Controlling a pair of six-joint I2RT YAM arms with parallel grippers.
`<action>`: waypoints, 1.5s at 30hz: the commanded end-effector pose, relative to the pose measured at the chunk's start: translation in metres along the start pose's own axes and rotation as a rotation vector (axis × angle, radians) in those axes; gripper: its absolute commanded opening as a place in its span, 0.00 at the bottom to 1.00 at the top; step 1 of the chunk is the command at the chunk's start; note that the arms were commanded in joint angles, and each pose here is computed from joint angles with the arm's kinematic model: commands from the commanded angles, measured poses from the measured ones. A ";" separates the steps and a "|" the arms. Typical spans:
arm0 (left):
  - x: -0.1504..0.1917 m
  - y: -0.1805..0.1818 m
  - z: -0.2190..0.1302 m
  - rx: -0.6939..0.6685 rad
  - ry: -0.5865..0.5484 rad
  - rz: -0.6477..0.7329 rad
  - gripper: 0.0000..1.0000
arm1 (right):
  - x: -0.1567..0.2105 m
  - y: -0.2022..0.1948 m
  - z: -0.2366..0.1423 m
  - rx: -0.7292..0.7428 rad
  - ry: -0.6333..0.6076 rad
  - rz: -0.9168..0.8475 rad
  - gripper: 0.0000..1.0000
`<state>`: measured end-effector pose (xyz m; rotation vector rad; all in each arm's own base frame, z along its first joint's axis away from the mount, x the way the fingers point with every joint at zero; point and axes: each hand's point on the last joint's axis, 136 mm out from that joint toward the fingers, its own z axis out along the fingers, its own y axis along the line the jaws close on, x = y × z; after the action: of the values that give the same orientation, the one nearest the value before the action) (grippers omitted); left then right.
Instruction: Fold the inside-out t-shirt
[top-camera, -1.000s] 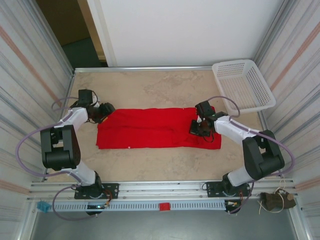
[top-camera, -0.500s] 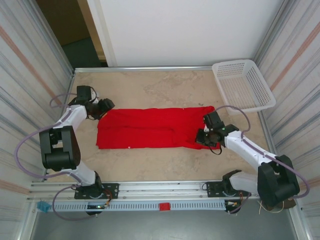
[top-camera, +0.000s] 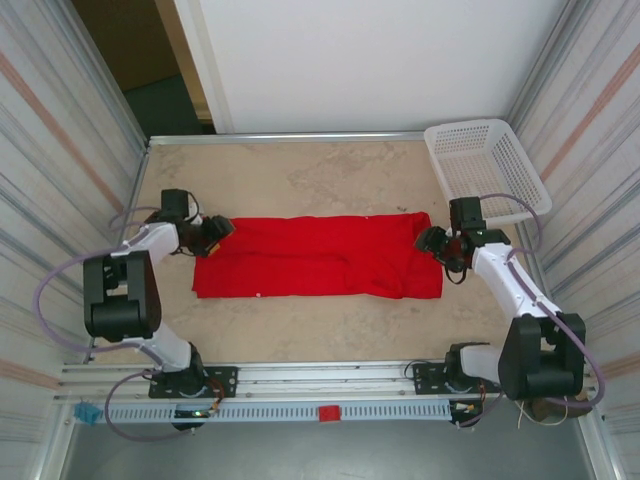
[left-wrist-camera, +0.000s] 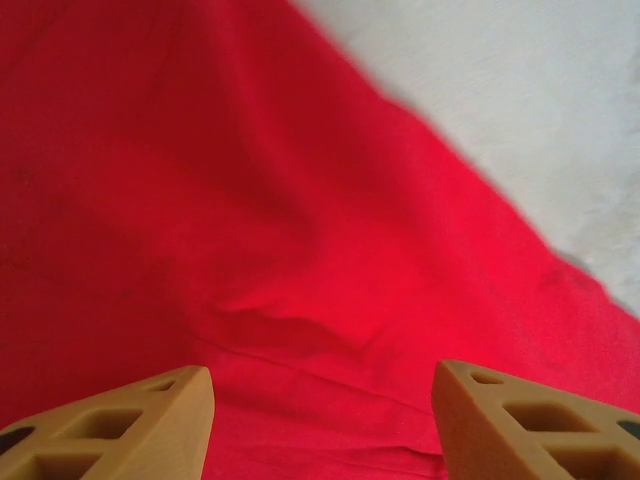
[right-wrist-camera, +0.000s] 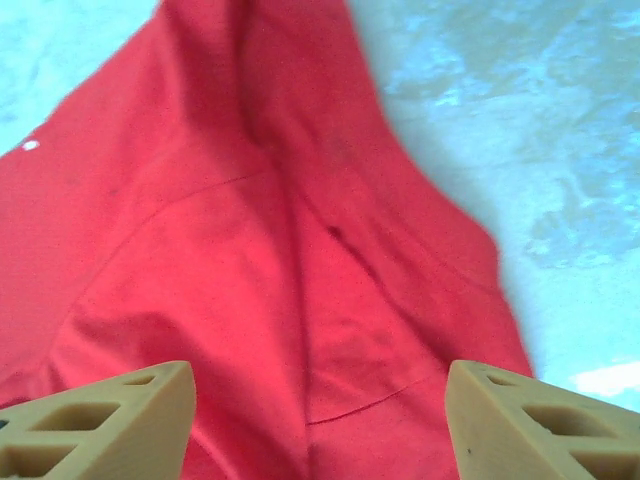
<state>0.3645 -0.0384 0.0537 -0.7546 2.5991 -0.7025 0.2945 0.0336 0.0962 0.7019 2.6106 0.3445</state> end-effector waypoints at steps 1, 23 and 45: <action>0.000 0.009 0.011 -0.032 0.000 -0.010 0.59 | -0.011 -0.005 0.003 0.027 -0.005 -0.018 0.71; -0.019 -0.007 0.002 -0.018 -0.036 0.037 0.59 | -0.047 0.116 0.074 -0.231 0.048 -0.045 0.25; -0.039 0.006 0.002 -0.049 -0.057 0.024 0.59 | -0.071 0.072 0.072 -0.142 0.023 0.007 0.29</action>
<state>0.3846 -0.0203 0.0370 -0.7777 2.6158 -0.6250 0.4153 0.0593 0.0445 0.7315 2.6198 0.4949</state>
